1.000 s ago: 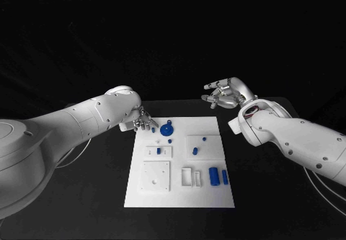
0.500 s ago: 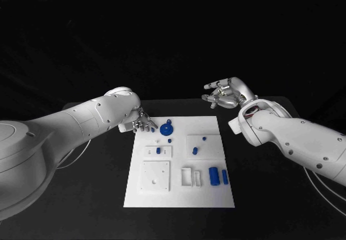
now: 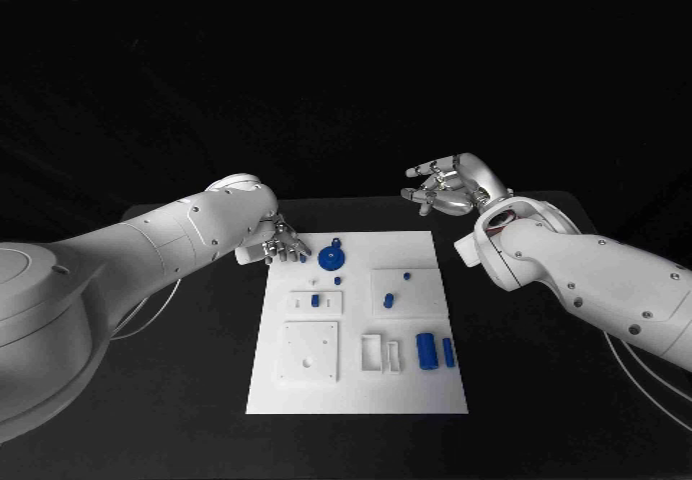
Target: Assemble the parts on the task board
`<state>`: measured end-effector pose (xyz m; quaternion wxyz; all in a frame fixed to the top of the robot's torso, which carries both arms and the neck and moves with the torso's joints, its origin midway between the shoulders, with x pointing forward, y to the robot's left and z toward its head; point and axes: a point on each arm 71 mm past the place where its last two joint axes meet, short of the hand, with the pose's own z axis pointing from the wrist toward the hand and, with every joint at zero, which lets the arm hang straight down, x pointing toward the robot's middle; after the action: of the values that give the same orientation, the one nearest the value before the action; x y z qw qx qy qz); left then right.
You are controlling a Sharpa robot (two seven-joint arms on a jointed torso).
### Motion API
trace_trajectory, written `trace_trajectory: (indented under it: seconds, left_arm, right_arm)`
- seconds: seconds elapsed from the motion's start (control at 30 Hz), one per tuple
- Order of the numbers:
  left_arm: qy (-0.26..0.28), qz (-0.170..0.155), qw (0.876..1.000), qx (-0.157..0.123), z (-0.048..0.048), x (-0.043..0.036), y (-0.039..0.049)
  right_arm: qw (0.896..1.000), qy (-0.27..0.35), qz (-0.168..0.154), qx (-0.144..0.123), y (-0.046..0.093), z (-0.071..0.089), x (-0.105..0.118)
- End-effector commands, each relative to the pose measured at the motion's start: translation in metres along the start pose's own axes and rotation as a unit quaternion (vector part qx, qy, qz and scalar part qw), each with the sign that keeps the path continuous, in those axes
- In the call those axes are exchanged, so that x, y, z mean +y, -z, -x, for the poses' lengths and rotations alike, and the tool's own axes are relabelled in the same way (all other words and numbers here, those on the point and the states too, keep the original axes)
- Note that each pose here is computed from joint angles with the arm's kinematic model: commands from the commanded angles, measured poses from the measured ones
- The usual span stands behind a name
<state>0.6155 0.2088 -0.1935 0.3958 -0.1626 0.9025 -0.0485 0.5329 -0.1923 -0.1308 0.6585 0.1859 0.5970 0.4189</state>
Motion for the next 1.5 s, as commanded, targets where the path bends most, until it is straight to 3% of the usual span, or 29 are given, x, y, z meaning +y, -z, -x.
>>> trace_trajectory:
  seconds: [0.03, 0.77, 1.5]
  left_arm:
    - [0.011, -0.015, 1.000, -0.003, 0.0001, -0.0028, -0.0002]
    - [0.010, -0.022, 1.000, 0.010, -0.0018, -0.0027, -0.0006]
    - [0.050, -0.055, 0.997, -0.032, 0.0026, -0.0059, 0.0009]
  right_arm:
    - [1.000, -0.001, 0.004, 0.004, -0.0003, -0.0008, 0.0011]
    - [1.000, -0.001, 0.002, 0.005, -0.0006, -0.0014, 0.0010]
    - [1.000, -0.001, 0.002, 0.005, -0.0012, -0.0019, 0.0004]
